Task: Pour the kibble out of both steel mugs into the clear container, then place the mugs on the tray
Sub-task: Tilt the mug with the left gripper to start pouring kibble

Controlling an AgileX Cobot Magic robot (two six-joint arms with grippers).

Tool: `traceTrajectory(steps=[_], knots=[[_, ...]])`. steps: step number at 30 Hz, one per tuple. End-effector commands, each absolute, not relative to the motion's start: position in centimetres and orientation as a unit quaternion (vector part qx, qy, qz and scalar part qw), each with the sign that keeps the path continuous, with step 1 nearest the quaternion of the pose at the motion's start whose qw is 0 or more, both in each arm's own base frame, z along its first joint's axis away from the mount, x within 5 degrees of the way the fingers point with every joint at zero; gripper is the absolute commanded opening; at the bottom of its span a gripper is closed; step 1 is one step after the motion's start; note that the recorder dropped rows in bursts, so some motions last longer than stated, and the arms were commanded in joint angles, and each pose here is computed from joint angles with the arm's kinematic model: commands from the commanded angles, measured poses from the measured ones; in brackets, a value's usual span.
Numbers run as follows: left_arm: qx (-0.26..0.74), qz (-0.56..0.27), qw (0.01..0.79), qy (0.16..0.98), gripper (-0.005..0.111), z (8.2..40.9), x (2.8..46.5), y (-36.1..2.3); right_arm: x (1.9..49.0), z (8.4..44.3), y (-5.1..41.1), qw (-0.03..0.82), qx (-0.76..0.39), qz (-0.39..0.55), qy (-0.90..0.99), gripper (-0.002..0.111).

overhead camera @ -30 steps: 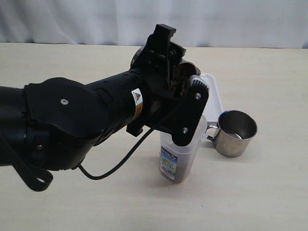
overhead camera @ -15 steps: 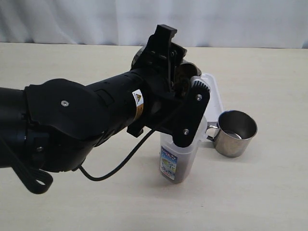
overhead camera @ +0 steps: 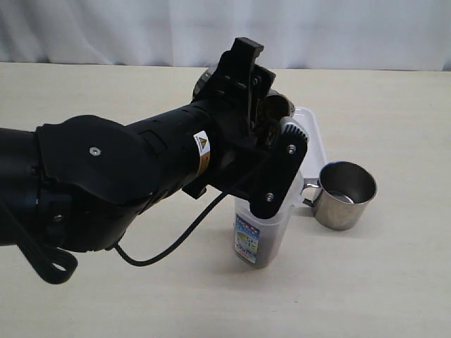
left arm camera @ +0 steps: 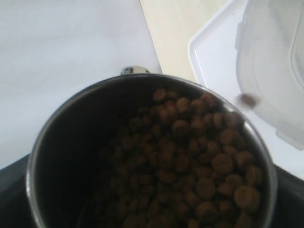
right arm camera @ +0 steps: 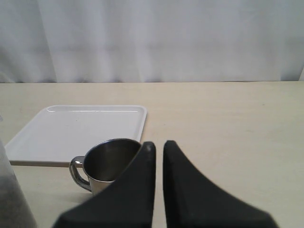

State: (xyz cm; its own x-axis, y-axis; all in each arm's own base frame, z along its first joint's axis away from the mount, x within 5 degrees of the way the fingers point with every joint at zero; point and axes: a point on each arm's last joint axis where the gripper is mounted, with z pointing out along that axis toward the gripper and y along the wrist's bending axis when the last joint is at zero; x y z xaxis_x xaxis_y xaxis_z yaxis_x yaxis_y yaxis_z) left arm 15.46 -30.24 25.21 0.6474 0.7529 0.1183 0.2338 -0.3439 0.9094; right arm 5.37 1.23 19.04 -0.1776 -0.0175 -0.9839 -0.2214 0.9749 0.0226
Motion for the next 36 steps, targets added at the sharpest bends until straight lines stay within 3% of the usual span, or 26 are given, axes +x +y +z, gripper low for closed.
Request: traceTrajectory(steps=[1,36], knots=[[0.768,0.292,0.481,0.306,0.000,25.98,15.58,-30.18,5.36,18.94,1.25,0.637,-0.079,0.082,0.762,0.004],[0.773,0.306,0.474,0.290,0.000,26.01,15.63,-30.13,5.36,18.94,1.25,0.637,-0.079,0.082,0.762,0.004]])
